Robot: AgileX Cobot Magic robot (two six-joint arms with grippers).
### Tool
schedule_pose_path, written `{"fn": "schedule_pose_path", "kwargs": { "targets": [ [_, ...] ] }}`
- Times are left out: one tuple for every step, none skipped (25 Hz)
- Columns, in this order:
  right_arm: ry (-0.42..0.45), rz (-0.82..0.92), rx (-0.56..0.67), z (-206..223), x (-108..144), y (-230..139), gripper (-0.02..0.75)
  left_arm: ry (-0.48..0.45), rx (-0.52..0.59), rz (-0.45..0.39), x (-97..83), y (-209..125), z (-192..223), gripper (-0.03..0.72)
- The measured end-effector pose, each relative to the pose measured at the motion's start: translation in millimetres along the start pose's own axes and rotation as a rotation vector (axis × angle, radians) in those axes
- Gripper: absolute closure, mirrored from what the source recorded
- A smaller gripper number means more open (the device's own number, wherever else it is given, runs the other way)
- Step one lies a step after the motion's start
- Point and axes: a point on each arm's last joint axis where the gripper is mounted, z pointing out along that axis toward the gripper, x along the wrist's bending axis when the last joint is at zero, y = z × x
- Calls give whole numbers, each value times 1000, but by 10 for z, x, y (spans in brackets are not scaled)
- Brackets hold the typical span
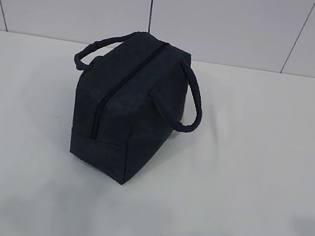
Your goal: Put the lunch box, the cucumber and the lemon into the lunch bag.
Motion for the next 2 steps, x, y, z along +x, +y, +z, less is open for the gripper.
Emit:
{"fn": "schedule_pose_path", "kwargs": {
  "targets": [
    [0, 0, 0, 0, 0, 0, 358, 0, 0, 0, 0, 0, 0, 453],
    [0, 0, 0, 0, 0, 0, 358, 0, 0, 0, 0, 0, 0, 452]
  ]
}}
